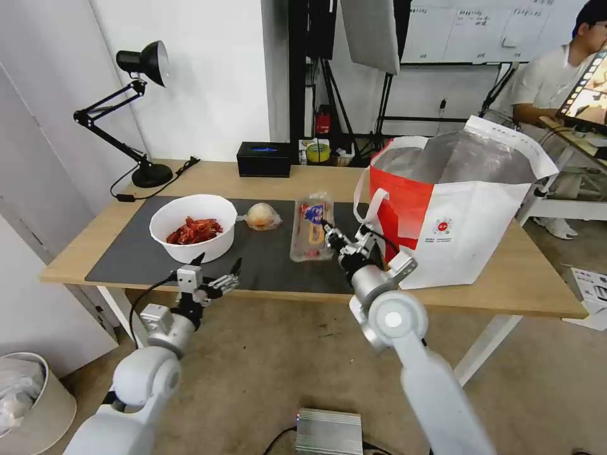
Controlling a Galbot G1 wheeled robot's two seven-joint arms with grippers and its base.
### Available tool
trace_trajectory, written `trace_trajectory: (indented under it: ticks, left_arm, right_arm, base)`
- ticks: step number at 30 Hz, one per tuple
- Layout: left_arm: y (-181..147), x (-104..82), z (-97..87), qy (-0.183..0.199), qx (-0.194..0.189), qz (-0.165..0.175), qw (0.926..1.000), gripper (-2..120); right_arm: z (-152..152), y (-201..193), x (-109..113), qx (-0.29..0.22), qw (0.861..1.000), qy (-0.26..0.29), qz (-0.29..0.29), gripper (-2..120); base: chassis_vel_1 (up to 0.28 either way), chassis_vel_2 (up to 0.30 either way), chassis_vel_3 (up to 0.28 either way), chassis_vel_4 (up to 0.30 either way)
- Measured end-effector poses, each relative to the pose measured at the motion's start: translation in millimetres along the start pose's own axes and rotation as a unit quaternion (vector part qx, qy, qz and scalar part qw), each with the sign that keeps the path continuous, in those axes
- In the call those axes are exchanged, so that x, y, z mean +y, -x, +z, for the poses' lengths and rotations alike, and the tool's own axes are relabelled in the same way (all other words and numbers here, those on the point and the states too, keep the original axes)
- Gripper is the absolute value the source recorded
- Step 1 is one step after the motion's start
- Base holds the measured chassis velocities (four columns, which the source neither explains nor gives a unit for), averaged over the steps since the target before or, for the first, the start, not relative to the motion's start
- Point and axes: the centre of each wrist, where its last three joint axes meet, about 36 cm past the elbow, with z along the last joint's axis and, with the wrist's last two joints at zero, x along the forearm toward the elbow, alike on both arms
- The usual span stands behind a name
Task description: Pick up the trash from the table and place it into the takeout bag.
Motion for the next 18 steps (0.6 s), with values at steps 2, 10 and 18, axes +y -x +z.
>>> trace_trajectory:
  ticks: [2,10,18]
  left_arm:
    - [-8.3,5.7,-4.4,0.001,0.001,-0.005,1.0,100]
    - [-32.6,17.7,-19.0,0.012,-0.002,-0.015,0.9998,100]
    - [-45.6,12.6,-23.7,0.008,-0.005,-0.018,0.9998,100]
  right_arm:
    - [-7.4,-4.5,9.3,-0.005,1.0,0.01,-0.019,0]
    - [-40.4,-27.2,43.4,-0.034,0.996,0.027,-0.08,0]
    - [-103.9,-61.3,53.6,-0.094,0.99,0.023,-0.102,0]
  base:
    - [0.0,0.0,0.0,0.0]
    - [0.0,0.0,0.0,0.0]
    - [0.0,0.0,0.0,0.0]
